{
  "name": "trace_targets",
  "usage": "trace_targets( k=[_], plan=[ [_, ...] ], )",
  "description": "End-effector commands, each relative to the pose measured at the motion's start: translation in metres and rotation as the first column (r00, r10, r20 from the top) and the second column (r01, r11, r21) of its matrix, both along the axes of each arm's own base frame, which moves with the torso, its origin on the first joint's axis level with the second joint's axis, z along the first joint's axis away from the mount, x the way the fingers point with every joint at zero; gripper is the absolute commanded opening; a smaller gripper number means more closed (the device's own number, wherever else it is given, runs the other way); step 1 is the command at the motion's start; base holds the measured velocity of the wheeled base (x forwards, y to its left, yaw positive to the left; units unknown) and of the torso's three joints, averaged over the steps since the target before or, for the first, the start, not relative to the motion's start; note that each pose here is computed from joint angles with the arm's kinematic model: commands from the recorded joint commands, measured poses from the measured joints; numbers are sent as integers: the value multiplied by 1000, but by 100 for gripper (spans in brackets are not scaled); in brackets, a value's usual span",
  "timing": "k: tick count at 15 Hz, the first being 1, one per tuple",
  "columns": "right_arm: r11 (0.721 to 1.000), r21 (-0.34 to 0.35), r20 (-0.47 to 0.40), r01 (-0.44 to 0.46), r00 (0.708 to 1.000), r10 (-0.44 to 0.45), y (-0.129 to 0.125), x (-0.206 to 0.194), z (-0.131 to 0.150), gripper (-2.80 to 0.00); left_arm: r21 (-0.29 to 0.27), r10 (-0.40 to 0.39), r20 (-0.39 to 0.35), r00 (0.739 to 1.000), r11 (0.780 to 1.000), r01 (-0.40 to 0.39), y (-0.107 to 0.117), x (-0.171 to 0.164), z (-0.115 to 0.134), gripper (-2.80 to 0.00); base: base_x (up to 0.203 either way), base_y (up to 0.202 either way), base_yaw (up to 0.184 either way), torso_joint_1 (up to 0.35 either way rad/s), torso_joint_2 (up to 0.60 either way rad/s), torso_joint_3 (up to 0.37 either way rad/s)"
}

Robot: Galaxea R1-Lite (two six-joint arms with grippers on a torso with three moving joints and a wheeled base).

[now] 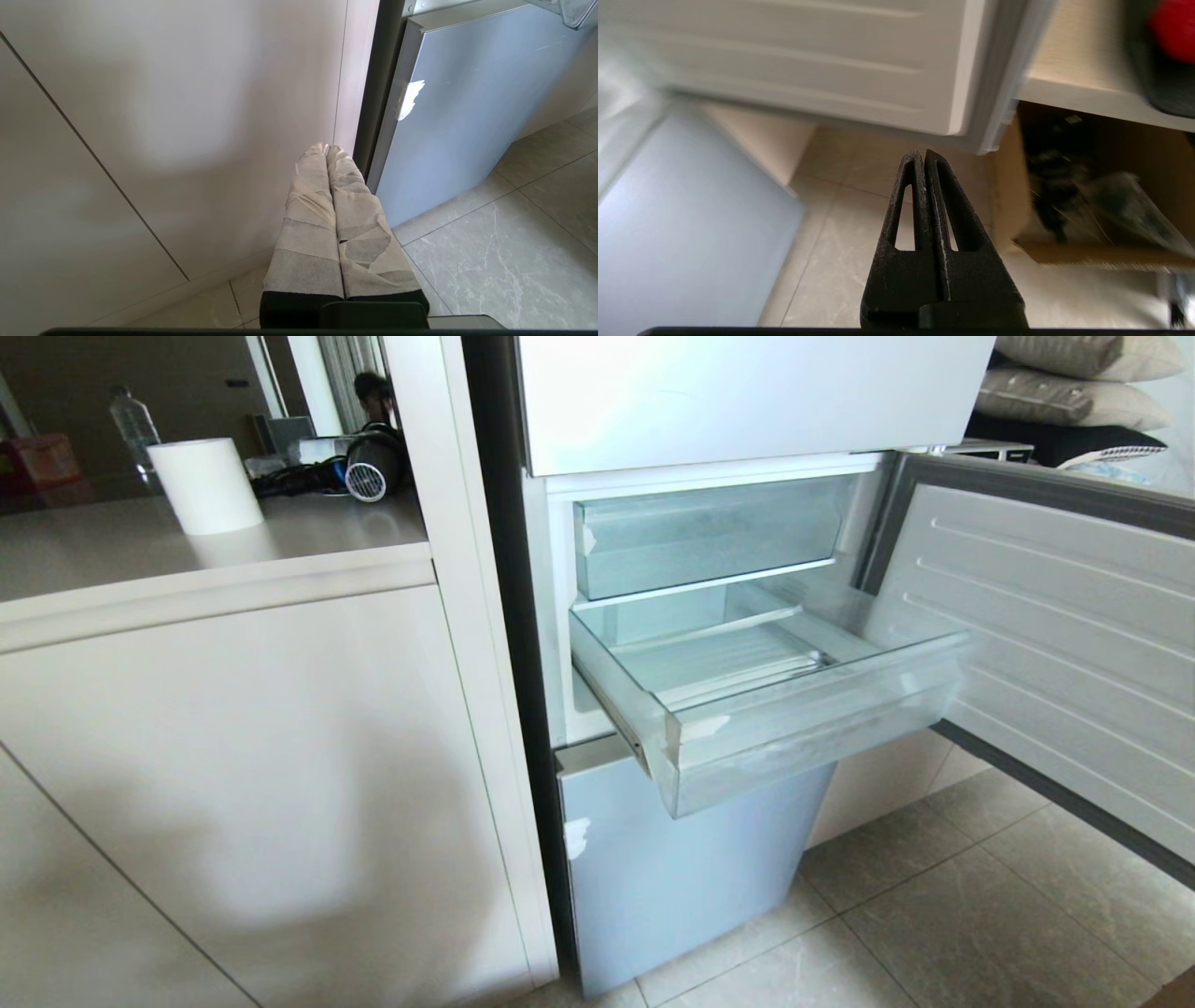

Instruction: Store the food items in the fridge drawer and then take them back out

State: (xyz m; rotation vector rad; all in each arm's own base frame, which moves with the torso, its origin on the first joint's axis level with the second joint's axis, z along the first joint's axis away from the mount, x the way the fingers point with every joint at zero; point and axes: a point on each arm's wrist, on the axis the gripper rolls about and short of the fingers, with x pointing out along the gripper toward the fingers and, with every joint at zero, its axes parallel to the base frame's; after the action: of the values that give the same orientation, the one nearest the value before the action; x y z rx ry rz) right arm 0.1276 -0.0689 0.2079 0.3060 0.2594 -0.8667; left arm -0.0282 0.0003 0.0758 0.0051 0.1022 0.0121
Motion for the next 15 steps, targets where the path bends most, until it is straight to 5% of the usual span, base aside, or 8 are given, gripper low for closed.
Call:
trace_targets(
  k=[1, 5, 12, 13, 15],
  plan=[
    [990, 46, -26, 130, 991, -129, -37, -5, -5, -280, 0, 0, -1, 1000, 1000, 0, 0, 0, 0, -280, 0, 0, 0, 0, 0, 0],
    [964, 36, -11, 262, 965, -262, -71, -33, -7, -280, 0, 0, -1, 1000, 1000, 0, 0, 0, 0, -280, 0, 0, 0, 0, 0, 0],
    [904, 38, -22, 426, 904, -426, -95, -70, -11, -280, 0, 1, -1, 1000, 1000, -1, 0, 0, 0, -280, 0, 0, 0, 0, 0, 0],
    [899, 34, -26, 437, 900, -436, -102, -71, -12, 0, 0, 0, -1, 1000, 1000, 0, 0, 0, 0, -280, 0, 0, 0, 0, 0, 0],
    [881, 24, -28, 473, 881, -472, -128, -76, -17, 0, 0, 0, -1, 1000, 1000, 0, 0, 0, 0, -280, 0, 0, 0, 0, 0, 0]
  ],
)
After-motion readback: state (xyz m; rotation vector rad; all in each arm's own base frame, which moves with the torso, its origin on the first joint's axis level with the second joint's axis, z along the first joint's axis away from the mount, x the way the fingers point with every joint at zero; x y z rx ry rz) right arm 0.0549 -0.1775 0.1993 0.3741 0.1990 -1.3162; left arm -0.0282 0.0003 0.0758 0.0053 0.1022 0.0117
